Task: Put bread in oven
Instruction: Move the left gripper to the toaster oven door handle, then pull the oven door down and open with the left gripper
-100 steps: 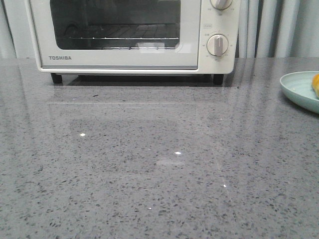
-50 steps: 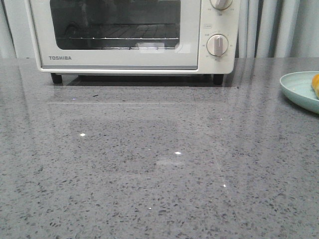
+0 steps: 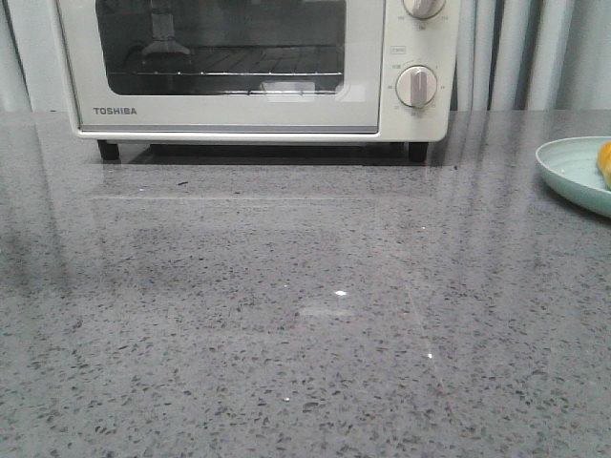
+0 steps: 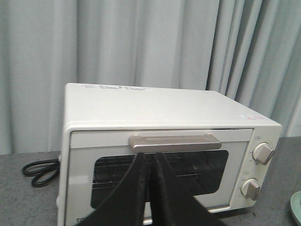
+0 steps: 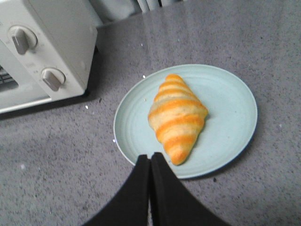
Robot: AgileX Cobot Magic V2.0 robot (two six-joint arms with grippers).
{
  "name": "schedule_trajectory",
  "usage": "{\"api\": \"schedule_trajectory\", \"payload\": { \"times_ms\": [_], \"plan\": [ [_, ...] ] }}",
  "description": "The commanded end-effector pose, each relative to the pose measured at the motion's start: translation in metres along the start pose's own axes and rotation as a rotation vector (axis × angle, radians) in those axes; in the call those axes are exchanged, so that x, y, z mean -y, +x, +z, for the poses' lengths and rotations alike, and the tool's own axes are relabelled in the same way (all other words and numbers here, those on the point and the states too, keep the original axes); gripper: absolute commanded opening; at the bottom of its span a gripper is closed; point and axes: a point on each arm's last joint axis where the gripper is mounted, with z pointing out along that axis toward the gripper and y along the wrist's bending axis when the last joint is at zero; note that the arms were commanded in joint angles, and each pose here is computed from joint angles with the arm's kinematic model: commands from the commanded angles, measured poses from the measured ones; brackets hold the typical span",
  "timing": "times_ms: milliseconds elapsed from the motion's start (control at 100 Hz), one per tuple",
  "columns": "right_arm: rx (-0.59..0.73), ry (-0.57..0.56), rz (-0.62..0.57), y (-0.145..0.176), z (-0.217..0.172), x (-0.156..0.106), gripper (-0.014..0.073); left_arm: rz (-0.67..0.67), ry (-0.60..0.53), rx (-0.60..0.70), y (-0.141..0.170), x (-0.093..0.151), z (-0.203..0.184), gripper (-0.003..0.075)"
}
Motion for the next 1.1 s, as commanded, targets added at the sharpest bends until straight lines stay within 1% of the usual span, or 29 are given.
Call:
{"api": "schedule_trajectory", "payload": {
  "times_ms": [0, 80, 150, 320, 460, 830, 1090],
  "plan": [
    [0.017, 0.003, -0.028, -0.018, -0.001, -0.004, -0.0057, -0.003, 0.044, 0.079, -0.021, 0.010, 0.023, -0.0022],
    [-0.025, 0.011, -0.029, -0.021, 0.000, -0.005, -0.0057, -0.005, 0.058, 0.063, -0.026, 0.015, 0.044, -0.0021],
    [-0.015, 0.009, -0.029, -0.024, 0.000, -0.006, -0.0057, -0.008, 0.069, 0.047, -0.027, 0.019, 0.062, -0.0021],
    [-0.002, 0.007, -0.029, -0.025, 0.000, -0.006, -0.0057, -0.010, 0.091, -0.015, -0.018, 0.029, 0.105, -0.0021],
    [-0.002, 0.007, -0.029, -0.025, 0.000, -0.006, -0.0057, -0.010, 0.092, -0.049, -0.011, 0.032, 0.129, -0.0021],
    [-0.015, 0.009, -0.029, -0.024, 0.000, -0.006, -0.0057, -0.013, 0.086, -0.079, -0.005, 0.035, 0.166, -0.0022],
    [-0.011, 0.008, -0.029, -0.026, -0.002, -0.006, -0.0057, -0.012, 0.074, -0.099, 0.004, 0.032, 0.177, -0.0021]
  ]
}}
